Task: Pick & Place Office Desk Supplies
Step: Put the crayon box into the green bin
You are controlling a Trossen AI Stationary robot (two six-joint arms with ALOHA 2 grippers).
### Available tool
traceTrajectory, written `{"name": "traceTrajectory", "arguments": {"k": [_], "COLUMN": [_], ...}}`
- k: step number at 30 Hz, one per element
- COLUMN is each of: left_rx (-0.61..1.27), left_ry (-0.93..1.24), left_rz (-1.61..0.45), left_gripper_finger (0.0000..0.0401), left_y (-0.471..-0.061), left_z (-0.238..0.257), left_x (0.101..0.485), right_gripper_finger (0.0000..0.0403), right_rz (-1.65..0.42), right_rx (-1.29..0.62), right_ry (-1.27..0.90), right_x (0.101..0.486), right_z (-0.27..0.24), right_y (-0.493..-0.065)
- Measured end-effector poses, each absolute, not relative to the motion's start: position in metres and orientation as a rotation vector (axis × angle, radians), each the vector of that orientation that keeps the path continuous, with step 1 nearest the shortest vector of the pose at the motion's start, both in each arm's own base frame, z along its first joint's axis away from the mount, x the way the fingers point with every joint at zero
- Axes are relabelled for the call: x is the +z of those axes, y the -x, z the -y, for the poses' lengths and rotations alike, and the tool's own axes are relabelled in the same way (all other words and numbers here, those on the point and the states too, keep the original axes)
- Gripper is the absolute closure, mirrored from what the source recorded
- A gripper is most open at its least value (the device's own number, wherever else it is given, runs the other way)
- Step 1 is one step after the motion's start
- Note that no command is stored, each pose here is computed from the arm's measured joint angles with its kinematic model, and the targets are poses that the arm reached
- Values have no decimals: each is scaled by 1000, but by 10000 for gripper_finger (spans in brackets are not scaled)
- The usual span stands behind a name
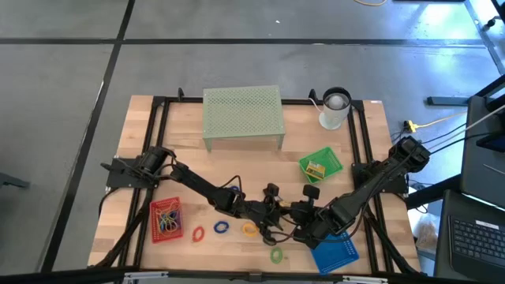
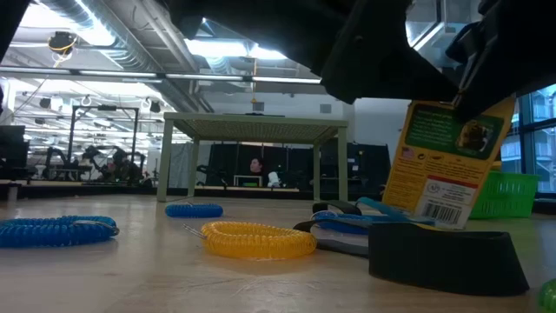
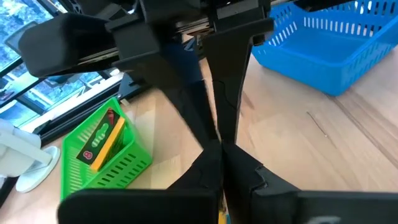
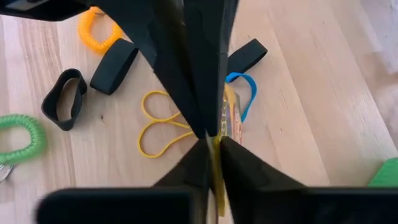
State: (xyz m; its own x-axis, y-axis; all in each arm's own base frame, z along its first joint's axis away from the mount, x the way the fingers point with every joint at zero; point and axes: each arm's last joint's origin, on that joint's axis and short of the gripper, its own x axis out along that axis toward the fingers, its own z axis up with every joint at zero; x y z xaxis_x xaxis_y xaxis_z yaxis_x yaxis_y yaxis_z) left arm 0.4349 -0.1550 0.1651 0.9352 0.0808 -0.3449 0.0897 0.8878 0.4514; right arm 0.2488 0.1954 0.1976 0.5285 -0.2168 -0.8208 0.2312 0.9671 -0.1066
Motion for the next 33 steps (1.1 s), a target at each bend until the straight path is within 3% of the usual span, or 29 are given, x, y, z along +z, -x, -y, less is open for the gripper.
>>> {"name": "traceTrajectory", "arguments": {"k": [2, 9, 17, 23, 33], "left_rx": [-4, 20, 47, 78, 61], "left_ry": [-480, -454, -375, -393, -300], "left_rz": [-365, -359, -362, -402, -418], "left_gripper_finger": [397, 384, 298, 258, 259], "left_y": [-435, -435, -433, -419, -392], "left_z": [155, 156, 156, 158, 166], "left_x": [165, 166, 168, 196, 238], "right_gripper_finger": [392, 397, 400, 401, 401], "right_rz": [-979, -1012, -1041, -1091, -897], "right_rx": [-268, -253, -253, -361, -559], "right_ry": [-15, -61, -98, -113, -137], "right_x": [198, 197, 199, 228, 287], "right_z": [-195, -195, -194, -181, -148], "right_y": [-249, -249, -246, -232, -213]}}
